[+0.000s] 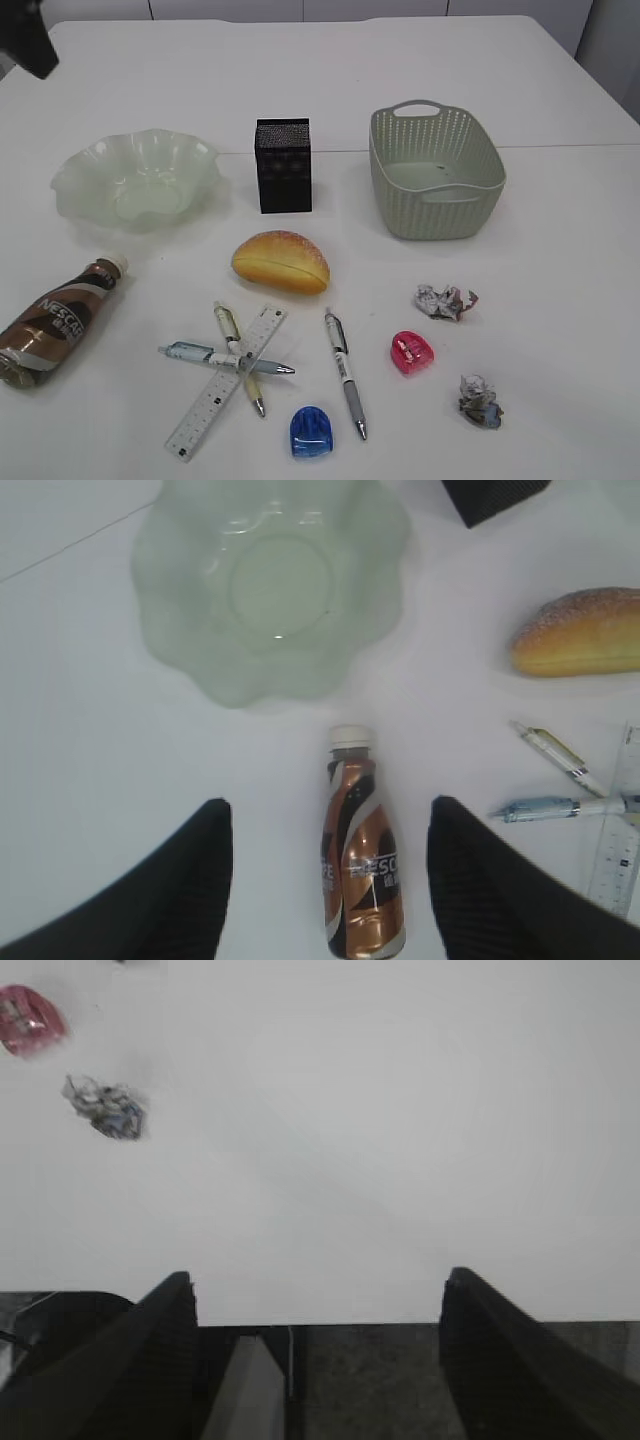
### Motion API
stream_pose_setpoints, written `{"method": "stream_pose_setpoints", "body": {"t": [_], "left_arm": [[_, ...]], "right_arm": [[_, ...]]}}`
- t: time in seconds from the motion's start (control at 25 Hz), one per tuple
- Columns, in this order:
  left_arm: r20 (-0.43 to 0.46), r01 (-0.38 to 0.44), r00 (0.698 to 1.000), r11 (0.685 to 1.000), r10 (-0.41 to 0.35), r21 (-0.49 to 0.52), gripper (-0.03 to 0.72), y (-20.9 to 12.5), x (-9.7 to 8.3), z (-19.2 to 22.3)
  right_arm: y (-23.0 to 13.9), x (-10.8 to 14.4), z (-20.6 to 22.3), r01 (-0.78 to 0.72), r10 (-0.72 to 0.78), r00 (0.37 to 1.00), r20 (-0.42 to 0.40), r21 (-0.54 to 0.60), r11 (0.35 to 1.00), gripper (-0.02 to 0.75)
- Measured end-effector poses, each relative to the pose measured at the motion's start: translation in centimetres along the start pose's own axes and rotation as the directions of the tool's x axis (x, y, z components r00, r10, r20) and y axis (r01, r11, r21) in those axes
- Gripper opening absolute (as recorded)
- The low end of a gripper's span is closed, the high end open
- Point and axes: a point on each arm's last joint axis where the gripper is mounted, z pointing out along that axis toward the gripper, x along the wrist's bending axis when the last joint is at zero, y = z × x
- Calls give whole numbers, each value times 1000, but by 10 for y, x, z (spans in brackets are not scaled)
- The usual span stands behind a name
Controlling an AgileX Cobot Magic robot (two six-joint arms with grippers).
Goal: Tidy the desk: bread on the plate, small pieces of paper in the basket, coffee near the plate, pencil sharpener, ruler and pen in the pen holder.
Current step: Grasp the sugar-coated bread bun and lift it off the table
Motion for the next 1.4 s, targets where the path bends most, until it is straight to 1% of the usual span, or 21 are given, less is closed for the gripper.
{"method": "stream_pose_setpoints", "body": {"t": [0.12, 0.24, 0.32, 0.36, 0.4, 0.44, 0.52, 0.6, 0.68, 0.72, 0.84, 0.96, 1.08, 1.2, 1.32, 1.4], "left_arm": [[31, -53, 998, 999, 53, 5, 450, 6, -12, 15], [71, -115, 991, 993, 113, 21, 449, 11, -22, 33], [99, -206, 974, 978, 202, 31, 449, 14, -33, 48], [115, -262, 960, 964, 256, 37, 449, 16, -40, 56], [131, -328, 938, 944, 321, 38, 449, 17, -46, 63], [147, -394, 911, 918, 385, 36, 449, 18, -54, 71], [168, -490, 860, 871, 481, 16, 449, 21, -68, 87], [173, -556, 817, 831, 549, -12, 449, 25, -81, 102], [165, -596, 788, 802, 594, -43, 449, 28, -90, 118], [165, -609, 776, 791, 608, -50, 447, 29, -94, 127], [169, -620, 764, 781, 622, -73, 440, 31, -103, 153], [198, -634, 751, 772, 630, -52, 440, 26, -111, 180], [237, -645, 737, 763, 634, -36, 439, 21, -124, 196], [274, -646, 724, 761, 634, -53, 444, 19, -138, 201], [299, -641, 719, 765, 627, -62, 503, 18, -145, 207], [299, -635, 723, 770, 623, -69, 571, 18, -147, 210]], "right_arm": [[26, 8, 9, -59, 62, 997, -56, 56, 997, 551], [45, 15, 25, -84, 98, 990, -102, 130, 988, 551], [55, 16, 36, -85, 103, 989, -103, 168, 982, 551], [59, 17, 42, -85, 104, 990, -100, 186, 979, 551], [62, 17, 47, -84, 106, 990, -97, 201, 976, 551], [65, 17, 51, -81, 102, 991, -88, 215, 973, 551], [69, 15, 58, -73, 90, 994, -64, 232, 970, 551], [71, 13, 61, -65, 77, 996, -42, 238, 969, 551], [72, 12, 63, -60, 69, 997, -29, 241, 969, 551], [72, 12, 64, -60, 69, 997, -28, 242, 968, 551], [72, 12, 64, -60, 69, 997, -28, 240, 969, 551], [72, 12, 64, -60, 69, 997, -28, 240, 969, 551], [72, 12, 64, -61, 70, 997, -29, 240, 969, 551], [72, 12, 64, -61, 70, 997, -29, 240, 969, 551], [72, 12, 64, -61, 70, 997, -29, 240, 969, 551], [72, 12, 64, -61, 70, 997, -29, 240, 969, 551]]}}
